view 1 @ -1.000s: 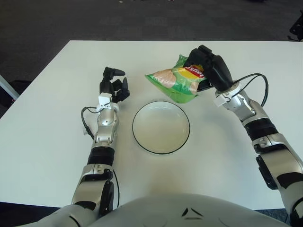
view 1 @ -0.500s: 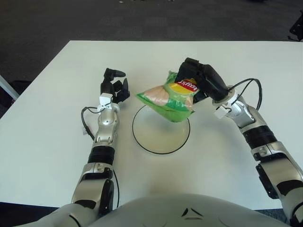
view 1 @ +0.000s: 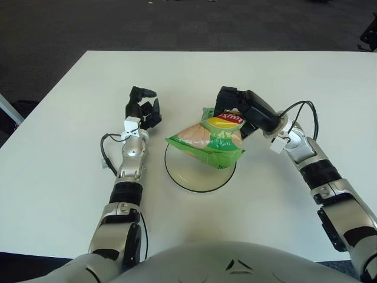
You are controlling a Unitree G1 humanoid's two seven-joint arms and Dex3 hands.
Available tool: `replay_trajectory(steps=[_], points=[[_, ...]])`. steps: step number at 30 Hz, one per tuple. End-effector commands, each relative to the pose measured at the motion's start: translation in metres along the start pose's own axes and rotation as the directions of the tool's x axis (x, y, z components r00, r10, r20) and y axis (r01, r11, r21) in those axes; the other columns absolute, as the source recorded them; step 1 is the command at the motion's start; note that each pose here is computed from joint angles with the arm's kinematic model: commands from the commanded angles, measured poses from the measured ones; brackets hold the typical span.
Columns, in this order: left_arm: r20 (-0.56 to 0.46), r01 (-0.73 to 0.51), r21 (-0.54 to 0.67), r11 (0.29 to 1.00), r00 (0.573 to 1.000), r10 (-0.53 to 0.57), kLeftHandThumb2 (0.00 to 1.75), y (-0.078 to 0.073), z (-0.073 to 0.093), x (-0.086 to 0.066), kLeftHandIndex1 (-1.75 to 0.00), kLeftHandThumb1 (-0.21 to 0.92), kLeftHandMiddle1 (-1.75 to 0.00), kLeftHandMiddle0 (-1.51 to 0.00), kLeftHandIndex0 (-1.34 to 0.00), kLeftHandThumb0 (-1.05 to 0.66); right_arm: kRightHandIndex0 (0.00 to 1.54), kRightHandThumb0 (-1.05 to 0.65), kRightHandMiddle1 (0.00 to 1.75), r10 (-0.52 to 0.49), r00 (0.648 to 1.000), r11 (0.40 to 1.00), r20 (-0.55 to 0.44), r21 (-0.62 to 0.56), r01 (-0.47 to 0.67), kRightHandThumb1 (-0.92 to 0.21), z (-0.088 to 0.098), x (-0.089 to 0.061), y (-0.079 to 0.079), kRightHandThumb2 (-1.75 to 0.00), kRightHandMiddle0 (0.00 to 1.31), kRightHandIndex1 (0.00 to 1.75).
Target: Put the snack into the plate.
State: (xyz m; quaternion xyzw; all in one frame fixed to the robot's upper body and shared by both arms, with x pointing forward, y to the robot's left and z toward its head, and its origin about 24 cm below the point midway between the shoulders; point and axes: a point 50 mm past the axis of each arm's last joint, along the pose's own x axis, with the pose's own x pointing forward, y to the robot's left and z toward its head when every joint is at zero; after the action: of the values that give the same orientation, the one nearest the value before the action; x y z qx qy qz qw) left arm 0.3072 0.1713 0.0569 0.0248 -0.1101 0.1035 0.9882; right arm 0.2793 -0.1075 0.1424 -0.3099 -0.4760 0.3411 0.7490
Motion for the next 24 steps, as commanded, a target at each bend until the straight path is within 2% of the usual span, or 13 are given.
replay_trajectory(steps=[1,3,6,11,14,15,16,17,18,19,20,22,24], points=[[0.026,0.004,0.003,1.000,1.000,-0.004,0.82,0.000,0.005,0.006,-1.75,0.69,-1.75,-0.91,-0.34,-0.38,0.49,0.09,1.63,-0.017,0.999,1.000,0.033,-0.015,0.018,-0.73,0.001,0.005,-0.009,-0.62,0.45,1.57],[0.026,0.004,0.003,1.000,1.000,-0.005,0.82,0.000,0.005,0.006,-1.75,0.69,-1.75,-0.91,-0.34,-0.38,0.49,0.04,1.48,-0.003,0.999,1.000,0.037,-0.024,0.004,-0.83,0.001,0.006,-0.011,-0.42,0.43,1.46],[0.026,0.005,0.003,1.000,1.000,-0.005,0.82,0.000,0.005,0.006,-1.75,0.69,-1.75,-0.90,-0.34,-0.38,0.50,0.01,1.41,0.016,0.999,0.999,0.048,-0.037,-0.014,-0.89,0.001,0.006,-0.013,-0.30,0.42,1.41],[0.025,0.005,0.001,1.000,1.000,-0.005,0.81,0.000,0.005,0.006,-1.75,0.70,-1.75,-0.90,-0.34,-0.38,0.51,0.00,1.39,0.032,0.997,0.999,0.065,-0.031,-0.030,-0.92,0.001,0.007,-0.015,-0.27,0.37,1.40],[0.024,0.005,0.001,1.000,1.000,-0.005,0.81,0.000,0.005,0.006,-1.75,0.70,-1.75,-0.90,-0.33,-0.38,0.43,0.00,1.41,0.052,0.997,0.998,0.057,-0.033,-0.050,-0.92,0.001,0.006,-0.015,-0.30,0.38,1.45],[0.024,0.006,0.001,1.000,1.000,-0.006,0.80,-0.001,0.005,0.006,-1.75,0.70,-1.75,-0.89,-0.33,-0.38,0.39,-0.12,1.45,0.060,0.997,0.998,0.053,-0.035,-0.058,-0.92,0.001,0.006,-0.016,-0.31,0.38,1.17],[0.023,0.006,0.000,1.000,1.000,-0.006,0.80,-0.001,0.005,0.006,-1.75,0.70,-1.75,-0.89,-0.33,-0.38,0.40,-0.17,1.47,0.079,0.996,0.996,0.045,-0.042,-0.077,-0.92,0.001,0.005,-0.016,-0.32,0.38,1.03],[0.023,0.006,0.000,1.000,1.000,-0.006,0.80,-0.001,0.005,0.006,-1.75,0.71,-1.75,-0.89,-0.33,-0.37,0.41,-0.19,1.32,0.092,0.995,0.995,0.039,-0.046,-0.090,-0.92,0.001,0.005,-0.017,-0.30,0.34,0.76],[0.023,0.006,-0.001,1.000,1.000,-0.006,0.80,-0.001,0.005,0.007,-1.75,0.71,-1.75,-0.89,-0.33,-0.37,0.42,-0.17,0.98,0.108,0.994,0.993,0.033,-0.055,-0.107,-0.92,0.002,0.005,-0.017,-0.25,0.35,0.52],[0.023,0.006,-0.001,1.000,1.000,-0.006,0.80,-0.001,0.005,0.007,-1.75,0.71,-1.75,-0.89,-0.33,-0.37,0.41,-0.16,0.82,0.119,0.992,0.991,0.029,-0.061,-0.117,-0.92,0.002,0.005,-0.017,-0.23,0.35,0.41],[0.023,0.006,-0.001,1.000,1.000,-0.006,0.80,-0.001,0.005,0.007,-1.75,0.71,-1.75,-0.89,-0.33,-0.37,0.39,-0.15,0.56,0.144,0.989,0.987,0.024,-0.074,-0.142,-0.92,0.002,0.004,-0.018,-0.20,0.36,0.26],[0.024,0.007,-0.002,1.000,1.000,-0.007,0.80,-0.001,0.005,0.007,-1.75,0.71,-1.75,-0.89,-0.33,-0.37,0.26,-0.15,0.25,0.182,0.983,0.979,0.024,-0.098,-0.179,-0.92,0.003,0.003,-0.019,-0.16,0.28,0.11],[0.024,0.007,-0.003,1.000,1.000,-0.007,0.80,-0.001,0.005,0.007,-1.75,0.71,-1.75,-0.89,-0.33,-0.37,0.16,-0.17,0.13,0.210,0.977,0.971,0.039,-0.122,-0.204,-0.92,0.004,0.004,-0.022,-0.16,0.23,0.06]])
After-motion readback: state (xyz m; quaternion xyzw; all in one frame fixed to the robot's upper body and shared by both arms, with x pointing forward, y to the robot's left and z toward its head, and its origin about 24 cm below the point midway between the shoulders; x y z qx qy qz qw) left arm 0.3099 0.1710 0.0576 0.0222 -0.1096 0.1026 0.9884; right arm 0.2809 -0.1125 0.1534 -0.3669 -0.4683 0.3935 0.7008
